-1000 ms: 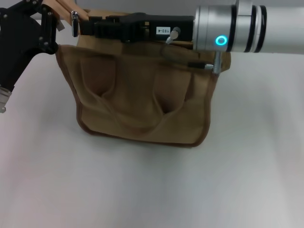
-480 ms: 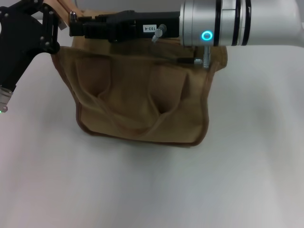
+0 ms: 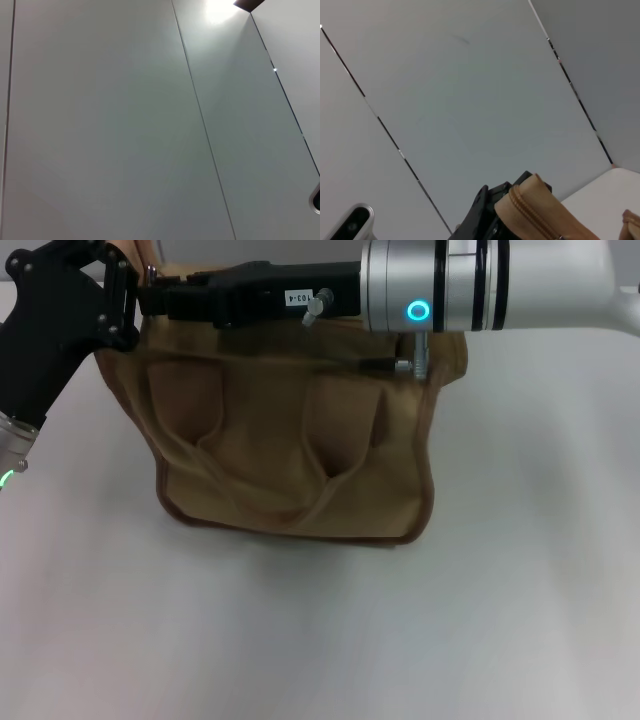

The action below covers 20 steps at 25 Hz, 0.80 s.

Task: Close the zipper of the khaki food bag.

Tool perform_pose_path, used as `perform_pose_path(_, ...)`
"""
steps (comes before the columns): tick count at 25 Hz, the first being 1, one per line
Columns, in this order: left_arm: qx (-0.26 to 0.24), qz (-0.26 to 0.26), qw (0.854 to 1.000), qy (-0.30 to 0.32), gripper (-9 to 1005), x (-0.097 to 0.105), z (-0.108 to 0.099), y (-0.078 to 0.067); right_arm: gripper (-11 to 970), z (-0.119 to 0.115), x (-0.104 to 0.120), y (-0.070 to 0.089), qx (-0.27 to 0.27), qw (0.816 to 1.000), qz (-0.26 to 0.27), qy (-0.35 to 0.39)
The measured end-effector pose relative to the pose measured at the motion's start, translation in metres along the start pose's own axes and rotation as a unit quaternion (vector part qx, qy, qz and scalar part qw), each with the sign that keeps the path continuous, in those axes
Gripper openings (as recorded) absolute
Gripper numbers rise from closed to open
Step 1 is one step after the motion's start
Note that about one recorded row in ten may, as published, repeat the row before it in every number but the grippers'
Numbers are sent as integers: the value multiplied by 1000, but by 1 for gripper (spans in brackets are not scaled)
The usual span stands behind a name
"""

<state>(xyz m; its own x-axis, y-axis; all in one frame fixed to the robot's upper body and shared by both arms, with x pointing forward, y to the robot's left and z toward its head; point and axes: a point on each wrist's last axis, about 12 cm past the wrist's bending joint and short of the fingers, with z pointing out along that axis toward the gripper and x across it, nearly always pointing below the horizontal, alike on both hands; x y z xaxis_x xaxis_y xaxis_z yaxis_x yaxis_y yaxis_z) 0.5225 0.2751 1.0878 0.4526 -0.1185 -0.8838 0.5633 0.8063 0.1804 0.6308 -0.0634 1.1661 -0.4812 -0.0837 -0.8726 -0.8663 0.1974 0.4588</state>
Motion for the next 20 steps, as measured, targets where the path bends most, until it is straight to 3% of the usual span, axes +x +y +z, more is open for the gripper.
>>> perform_pose_path(6,-2,0,1000,-1,18,0,1,1,352,0,1,-1,3,1000,2,-1)
perform_pose_path(8,-2,0,1000,-2,18,0,0,1,267,-1,1,-1,4,1000,3,-1)
perform_pose_path(14,-4,0,1000,-2,19,0,0,0,217,-1,2,-2,6,1000,3,-1)
perform_pose_path(18,-3,-1,1000,-2,20,0,-1,0,65,-2,2,-2,5,1000,0,-2)
perform_pose_path(20,-5,-3,1000,-1,20,0,-1,-1,59,-2,3,-1,4,1000,-1,-2)
